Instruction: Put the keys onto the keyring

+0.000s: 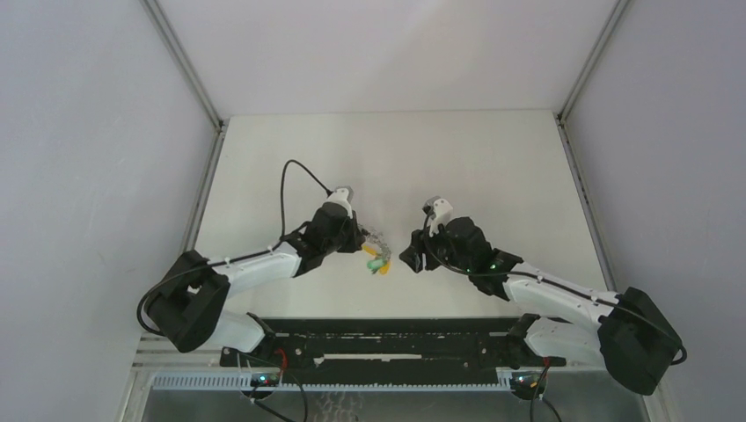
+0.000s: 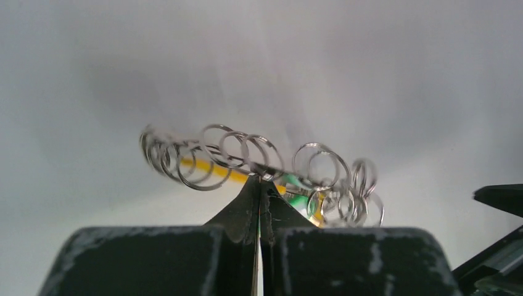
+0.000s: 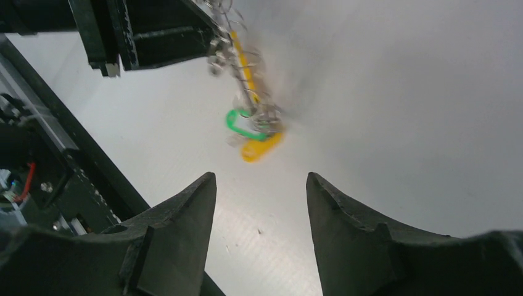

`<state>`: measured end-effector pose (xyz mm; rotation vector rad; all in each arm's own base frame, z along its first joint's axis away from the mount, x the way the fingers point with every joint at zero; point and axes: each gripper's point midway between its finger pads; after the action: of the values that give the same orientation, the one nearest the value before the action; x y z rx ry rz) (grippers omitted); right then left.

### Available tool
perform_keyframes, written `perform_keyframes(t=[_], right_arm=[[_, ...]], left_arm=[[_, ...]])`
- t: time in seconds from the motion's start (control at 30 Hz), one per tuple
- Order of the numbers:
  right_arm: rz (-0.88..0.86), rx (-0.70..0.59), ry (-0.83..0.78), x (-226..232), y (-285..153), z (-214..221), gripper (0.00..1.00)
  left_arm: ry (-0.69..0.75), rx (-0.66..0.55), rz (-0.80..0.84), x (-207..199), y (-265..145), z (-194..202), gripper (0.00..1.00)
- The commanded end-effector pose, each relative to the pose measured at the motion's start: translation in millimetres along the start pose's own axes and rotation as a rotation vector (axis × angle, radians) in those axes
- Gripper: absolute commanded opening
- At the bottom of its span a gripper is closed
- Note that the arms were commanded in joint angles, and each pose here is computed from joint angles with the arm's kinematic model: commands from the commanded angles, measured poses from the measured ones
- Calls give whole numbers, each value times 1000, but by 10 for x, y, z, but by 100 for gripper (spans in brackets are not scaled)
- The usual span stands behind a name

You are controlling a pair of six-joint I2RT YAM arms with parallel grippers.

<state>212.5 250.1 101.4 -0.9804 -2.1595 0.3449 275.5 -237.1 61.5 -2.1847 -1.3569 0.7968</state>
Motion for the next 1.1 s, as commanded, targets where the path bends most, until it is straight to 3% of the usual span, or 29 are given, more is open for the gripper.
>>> perform_keyframes(t=[0.0,0.2,0.33,0.37,0.47,0.63,0.73,0.93,1.07], right_arm=[[-113,-154,98,338,78,-483,57],[-158,-109,-4,361,267,-441,57],[-121,-91,-68,111,257,-550,57],[-99,-72,-54,15,256,-554,57],[-42,-25,17,-203,238,-588,56],[2,12,61,-311,185,-507,55],[13,30,70,-346,138,-435,55],[-2,34,84,-353,27,-384,55],[15,37,76,-387,-65,-364,55]], left_arm=[[-49,-107,72,-154,-6,-283,0],[-58,-106,86,-153,41,-238,0],[-25,-88,75,-113,25,-191,1],[-2,-80,76,-111,12,-187,5],[118,-49,96,-166,16,-206,22],[379,29,157,-450,82,-233,41],[552,97,175,-526,105,-144,48],[872,205,256,-496,75,52,53],[992,215,300,-516,132,32,56]])
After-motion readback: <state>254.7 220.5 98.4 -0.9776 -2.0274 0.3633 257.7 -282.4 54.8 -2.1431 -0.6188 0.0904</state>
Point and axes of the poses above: each gripper's point midway between its finger pads, its own y axis out along the fingers, its own x axis along the line the jaws close on, z = x × y, and after that the axes turned 12 degrees about y, right-handed
